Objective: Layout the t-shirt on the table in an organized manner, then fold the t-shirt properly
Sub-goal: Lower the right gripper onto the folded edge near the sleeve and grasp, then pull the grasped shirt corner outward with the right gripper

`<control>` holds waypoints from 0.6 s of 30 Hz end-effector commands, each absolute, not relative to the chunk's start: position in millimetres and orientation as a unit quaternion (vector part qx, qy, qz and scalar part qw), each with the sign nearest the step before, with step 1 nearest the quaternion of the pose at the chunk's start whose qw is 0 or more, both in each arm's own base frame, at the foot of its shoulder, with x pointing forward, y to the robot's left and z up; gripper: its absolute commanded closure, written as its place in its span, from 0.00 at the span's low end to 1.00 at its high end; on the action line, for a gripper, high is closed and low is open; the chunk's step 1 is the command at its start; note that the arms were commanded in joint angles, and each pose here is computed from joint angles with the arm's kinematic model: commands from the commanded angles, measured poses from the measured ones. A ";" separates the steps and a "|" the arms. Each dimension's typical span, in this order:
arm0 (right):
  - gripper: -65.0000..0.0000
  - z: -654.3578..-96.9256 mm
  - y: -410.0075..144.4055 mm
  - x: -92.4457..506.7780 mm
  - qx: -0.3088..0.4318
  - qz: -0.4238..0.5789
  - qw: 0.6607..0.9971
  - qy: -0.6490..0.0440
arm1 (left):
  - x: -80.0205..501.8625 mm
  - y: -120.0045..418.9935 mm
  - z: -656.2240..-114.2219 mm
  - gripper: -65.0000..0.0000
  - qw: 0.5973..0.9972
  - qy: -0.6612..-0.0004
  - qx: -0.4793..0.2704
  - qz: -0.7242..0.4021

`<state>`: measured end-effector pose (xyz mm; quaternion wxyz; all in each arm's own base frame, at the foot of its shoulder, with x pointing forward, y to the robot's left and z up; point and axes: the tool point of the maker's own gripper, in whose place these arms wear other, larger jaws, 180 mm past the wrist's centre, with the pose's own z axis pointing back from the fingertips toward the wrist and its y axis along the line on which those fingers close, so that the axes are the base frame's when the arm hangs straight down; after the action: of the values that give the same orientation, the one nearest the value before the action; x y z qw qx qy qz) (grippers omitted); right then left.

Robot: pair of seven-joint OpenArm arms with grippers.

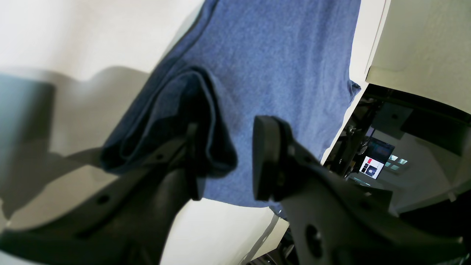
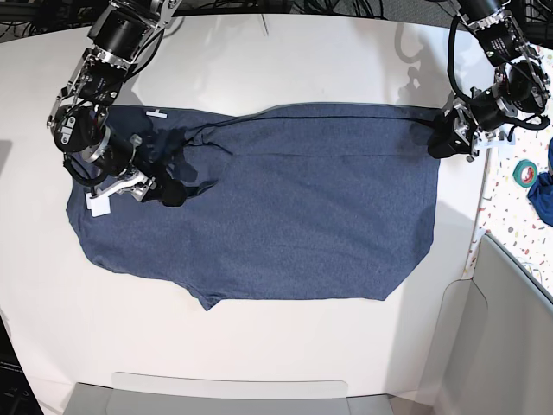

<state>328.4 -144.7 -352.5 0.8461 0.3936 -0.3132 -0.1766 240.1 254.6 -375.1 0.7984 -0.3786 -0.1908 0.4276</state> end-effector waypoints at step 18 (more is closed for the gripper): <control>0.16 -280.5 -253.7 247.7 0.305 -0.224 0.804 -0.460 | 237.8 253.9 -367.1 0.69 0.800 -0.188 -0.388 0.416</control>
<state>243.1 -252.1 -293.6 0.8111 0.3034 -0.4405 -0.2368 234.0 254.1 -379.1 0.8000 -0.3755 -0.1837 0.4304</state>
